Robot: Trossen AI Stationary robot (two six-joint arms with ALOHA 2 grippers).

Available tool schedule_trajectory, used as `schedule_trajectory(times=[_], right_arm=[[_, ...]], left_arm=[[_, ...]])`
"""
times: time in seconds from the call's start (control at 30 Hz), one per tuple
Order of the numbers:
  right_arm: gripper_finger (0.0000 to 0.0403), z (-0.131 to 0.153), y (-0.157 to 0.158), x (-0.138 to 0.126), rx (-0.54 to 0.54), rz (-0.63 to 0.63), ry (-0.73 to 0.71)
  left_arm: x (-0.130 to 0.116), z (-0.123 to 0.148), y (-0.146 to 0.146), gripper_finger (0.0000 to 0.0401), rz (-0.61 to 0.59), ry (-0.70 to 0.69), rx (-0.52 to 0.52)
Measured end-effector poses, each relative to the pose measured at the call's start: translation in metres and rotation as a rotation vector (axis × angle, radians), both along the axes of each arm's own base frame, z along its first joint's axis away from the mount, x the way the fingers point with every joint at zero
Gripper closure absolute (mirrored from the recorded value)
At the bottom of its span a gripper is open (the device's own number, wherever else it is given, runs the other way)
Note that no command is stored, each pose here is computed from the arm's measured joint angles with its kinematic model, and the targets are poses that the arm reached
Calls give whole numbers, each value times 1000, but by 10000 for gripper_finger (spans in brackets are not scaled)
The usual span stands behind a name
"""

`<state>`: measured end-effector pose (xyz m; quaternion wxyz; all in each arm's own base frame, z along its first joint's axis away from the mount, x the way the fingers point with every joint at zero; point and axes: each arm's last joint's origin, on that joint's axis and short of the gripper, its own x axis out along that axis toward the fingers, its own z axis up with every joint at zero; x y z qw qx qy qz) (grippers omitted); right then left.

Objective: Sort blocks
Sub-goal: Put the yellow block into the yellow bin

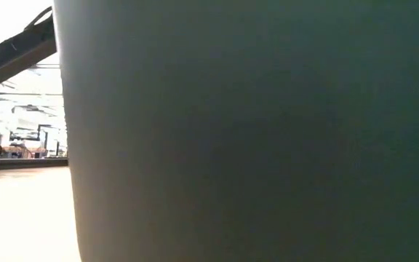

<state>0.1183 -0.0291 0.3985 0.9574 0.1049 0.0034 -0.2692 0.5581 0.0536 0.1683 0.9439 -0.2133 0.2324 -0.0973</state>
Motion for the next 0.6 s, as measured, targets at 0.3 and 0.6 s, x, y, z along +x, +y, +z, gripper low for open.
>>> schedule_trajectory(times=[0.3,0.6], right_arm=[[403,1,2,-1,68,16,-47],[403,3,3,-8,87,16,-86]], left_arm=[[-4,14,8,177,8,-8,23],[-49,72,74,176,101,127,120]])
